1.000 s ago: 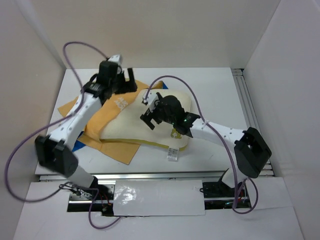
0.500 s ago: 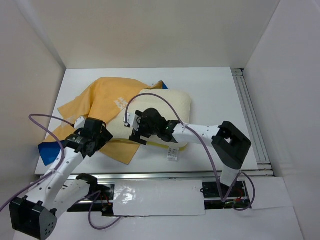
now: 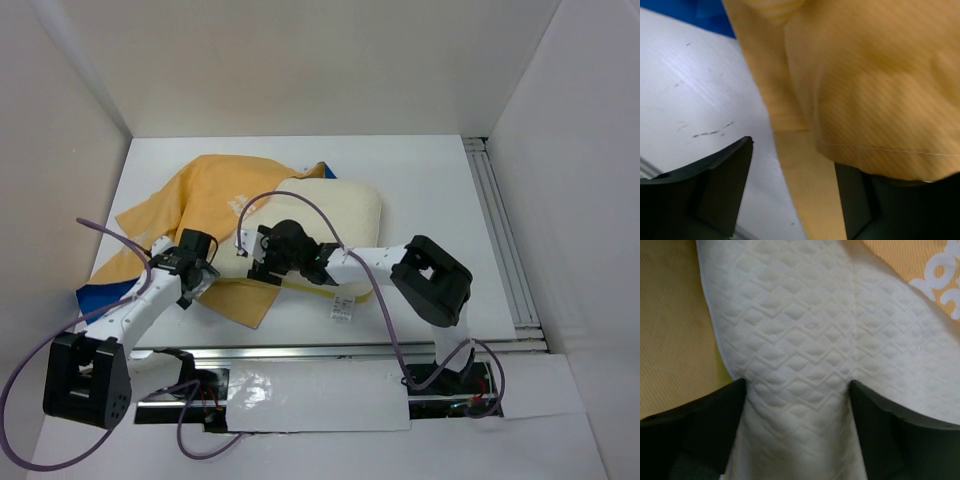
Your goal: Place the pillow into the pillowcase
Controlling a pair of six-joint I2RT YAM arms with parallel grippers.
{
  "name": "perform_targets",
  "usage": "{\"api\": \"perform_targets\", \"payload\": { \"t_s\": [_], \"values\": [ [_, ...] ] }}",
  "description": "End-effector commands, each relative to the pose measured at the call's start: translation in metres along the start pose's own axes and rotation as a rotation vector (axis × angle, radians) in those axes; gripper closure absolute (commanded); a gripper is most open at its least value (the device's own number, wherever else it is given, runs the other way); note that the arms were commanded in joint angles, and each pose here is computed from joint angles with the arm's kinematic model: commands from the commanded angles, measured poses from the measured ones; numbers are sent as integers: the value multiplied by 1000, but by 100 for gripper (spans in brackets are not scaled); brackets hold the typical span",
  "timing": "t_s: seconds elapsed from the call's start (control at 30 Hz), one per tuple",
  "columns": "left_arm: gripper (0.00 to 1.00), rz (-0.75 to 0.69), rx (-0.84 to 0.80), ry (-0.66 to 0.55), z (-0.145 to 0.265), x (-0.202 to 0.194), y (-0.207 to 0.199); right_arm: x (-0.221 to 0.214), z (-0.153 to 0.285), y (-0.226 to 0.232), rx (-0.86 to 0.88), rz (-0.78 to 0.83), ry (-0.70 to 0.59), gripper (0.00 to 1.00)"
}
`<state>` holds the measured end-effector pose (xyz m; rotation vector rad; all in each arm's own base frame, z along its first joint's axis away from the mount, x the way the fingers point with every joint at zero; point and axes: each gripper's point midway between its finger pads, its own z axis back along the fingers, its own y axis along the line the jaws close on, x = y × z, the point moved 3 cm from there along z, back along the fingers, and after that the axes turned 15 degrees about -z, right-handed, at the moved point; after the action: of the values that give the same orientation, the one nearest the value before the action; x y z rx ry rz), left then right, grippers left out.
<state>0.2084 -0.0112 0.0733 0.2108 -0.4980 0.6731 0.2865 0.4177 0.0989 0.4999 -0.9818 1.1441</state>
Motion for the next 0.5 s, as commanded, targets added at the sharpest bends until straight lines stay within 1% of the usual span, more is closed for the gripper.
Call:
{"api": "perform_targets", "payload": {
  "t_s": [0.0, 0.03, 0.07, 0.1, 0.13, 0.2, 0.23, 0.27, 0.3, 0.33, 0.37, 0.47],
  "values": [
    [26, 22, -29, -124, -9, 27, -13, 8, -12, -11, -86, 18, -34, 20],
    [31, 19, -25, -142, -9, 31, -13, 8, -12, -12, -96, 8, -32, 36],
    [36, 20, -8, -157, -10, 33, -10, 9, -11, -16, -124, -1, -38, 46],
    [44, 4, 6, -157, -12, 33, -8, 5, -13, -17, -131, -2, -28, 58],
    [48, 8, 9, -169, -10, 37, -9, 7, -13, -17, -133, -12, -37, 62],
    [58, -10, 40, -171, -16, 38, -5, 9, -12, -24, -157, -48, -44, 76],
    [73, -6, 61, -170, -19, 39, -2, 14, -12, -31, -177, -69, -62, 91],
    [80, -11, 67, -163, -21, 37, -2, 20, -10, -30, -180, -108, -83, 99],
    [90, -6, 74, -149, -24, 37, 0, 18, -9, -35, -188, -128, -83, 100],
    [100, -1, 95, -130, -28, 34, 3, 26, -5, -41, -194, -142, -110, 100],
    [100, 4, 88, -138, -26, 38, 1, 33, -1, -40, -184, -150, -128, 100],
    [100, -40, 71, -149, -25, 40, -6, 36, 3, -46, -167, -199, -147, 100]
  ]
}}
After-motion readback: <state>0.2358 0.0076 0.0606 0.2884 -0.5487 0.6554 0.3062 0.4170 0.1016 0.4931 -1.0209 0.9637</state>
